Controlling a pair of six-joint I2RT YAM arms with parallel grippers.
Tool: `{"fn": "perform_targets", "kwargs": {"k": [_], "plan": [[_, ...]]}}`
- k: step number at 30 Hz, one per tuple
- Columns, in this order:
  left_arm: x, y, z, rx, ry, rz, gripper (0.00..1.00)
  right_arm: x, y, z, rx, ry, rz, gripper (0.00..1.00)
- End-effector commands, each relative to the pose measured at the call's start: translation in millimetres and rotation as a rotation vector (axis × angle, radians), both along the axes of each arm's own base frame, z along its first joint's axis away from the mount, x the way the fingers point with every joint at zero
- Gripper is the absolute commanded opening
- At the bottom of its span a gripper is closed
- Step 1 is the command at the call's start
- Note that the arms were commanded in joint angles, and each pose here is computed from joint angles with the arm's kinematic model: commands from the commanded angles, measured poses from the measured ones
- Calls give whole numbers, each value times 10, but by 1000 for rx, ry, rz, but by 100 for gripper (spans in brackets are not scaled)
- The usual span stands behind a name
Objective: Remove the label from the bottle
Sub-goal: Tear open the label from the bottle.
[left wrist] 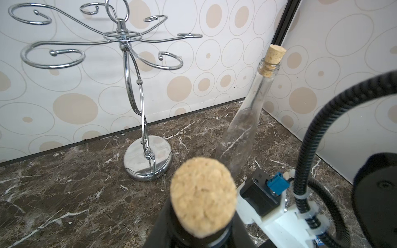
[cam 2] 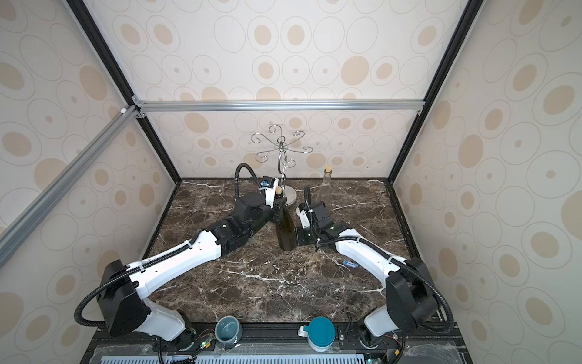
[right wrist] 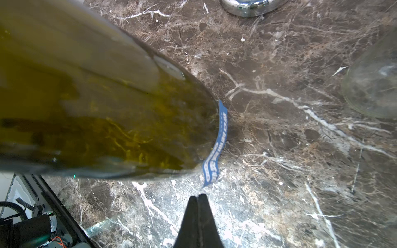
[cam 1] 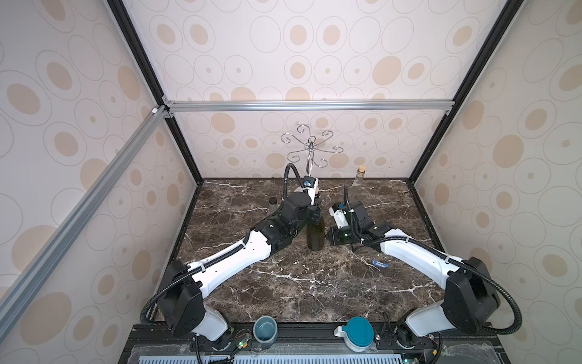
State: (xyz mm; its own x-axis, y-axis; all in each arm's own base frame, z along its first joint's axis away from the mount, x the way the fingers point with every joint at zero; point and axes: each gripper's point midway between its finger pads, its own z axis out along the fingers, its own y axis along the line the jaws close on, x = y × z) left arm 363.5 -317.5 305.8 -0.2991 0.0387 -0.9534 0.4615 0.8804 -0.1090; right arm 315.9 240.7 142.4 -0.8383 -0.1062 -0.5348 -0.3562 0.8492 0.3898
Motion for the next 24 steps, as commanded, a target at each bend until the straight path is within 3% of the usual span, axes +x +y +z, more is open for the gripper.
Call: {"fn": "perform_targets", "kwargs": {"k": [1, 24], "plan": [[-29, -102, 101, 15, -13, -45, 3, 13, -86, 51, -33, -14, -2, 0], [-124, -249, 50, 75, -14, -165, 4, 38, -247, 52, -52, -15, -9, 0]]}}
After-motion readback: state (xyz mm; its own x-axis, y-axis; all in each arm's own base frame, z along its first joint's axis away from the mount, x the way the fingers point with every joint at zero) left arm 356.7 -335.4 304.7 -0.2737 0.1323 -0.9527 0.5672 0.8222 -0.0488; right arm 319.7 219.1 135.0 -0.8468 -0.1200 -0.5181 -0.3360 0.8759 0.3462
